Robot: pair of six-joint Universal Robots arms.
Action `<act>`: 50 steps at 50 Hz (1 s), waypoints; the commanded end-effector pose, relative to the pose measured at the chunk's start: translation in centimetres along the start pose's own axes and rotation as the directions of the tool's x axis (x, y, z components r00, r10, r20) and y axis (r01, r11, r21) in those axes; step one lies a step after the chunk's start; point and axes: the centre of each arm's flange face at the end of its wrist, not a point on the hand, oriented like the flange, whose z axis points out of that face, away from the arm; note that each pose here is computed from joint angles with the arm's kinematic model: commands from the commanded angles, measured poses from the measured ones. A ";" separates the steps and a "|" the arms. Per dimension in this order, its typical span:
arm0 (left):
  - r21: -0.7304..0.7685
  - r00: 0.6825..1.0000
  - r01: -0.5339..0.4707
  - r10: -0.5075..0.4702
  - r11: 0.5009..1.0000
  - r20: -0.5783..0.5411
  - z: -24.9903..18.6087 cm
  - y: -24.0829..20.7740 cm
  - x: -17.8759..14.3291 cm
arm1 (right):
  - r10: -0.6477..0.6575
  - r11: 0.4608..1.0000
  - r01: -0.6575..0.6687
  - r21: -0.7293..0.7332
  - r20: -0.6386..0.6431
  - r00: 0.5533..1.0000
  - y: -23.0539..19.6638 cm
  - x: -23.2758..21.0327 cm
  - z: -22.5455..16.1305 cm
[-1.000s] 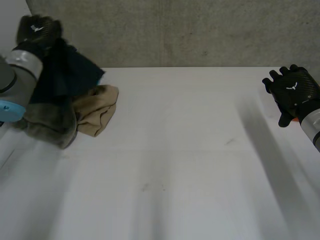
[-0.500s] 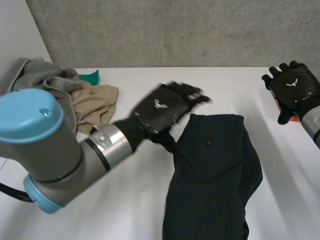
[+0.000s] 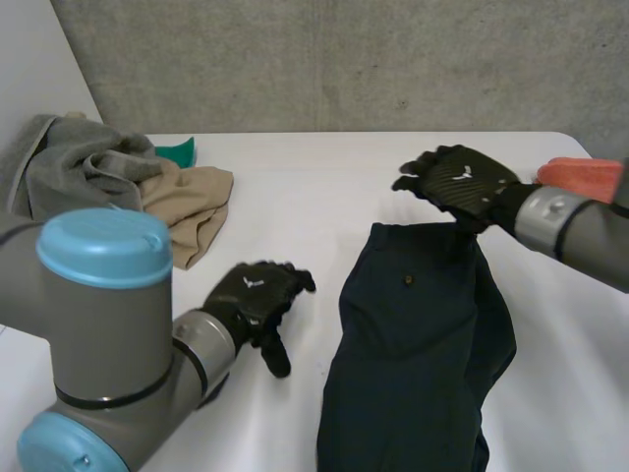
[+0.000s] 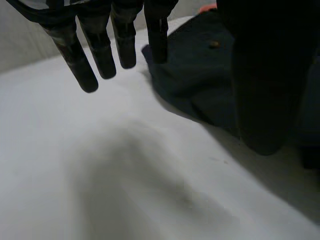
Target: Fold the laundry.
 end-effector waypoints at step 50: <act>0.808 0.908 -0.345 -0.049 0.478 0.416 2.2 -23.4 -3.8 | 0.069 0.875 0.297 0.383 -0.706 0.705 -13.6 10.6 2.4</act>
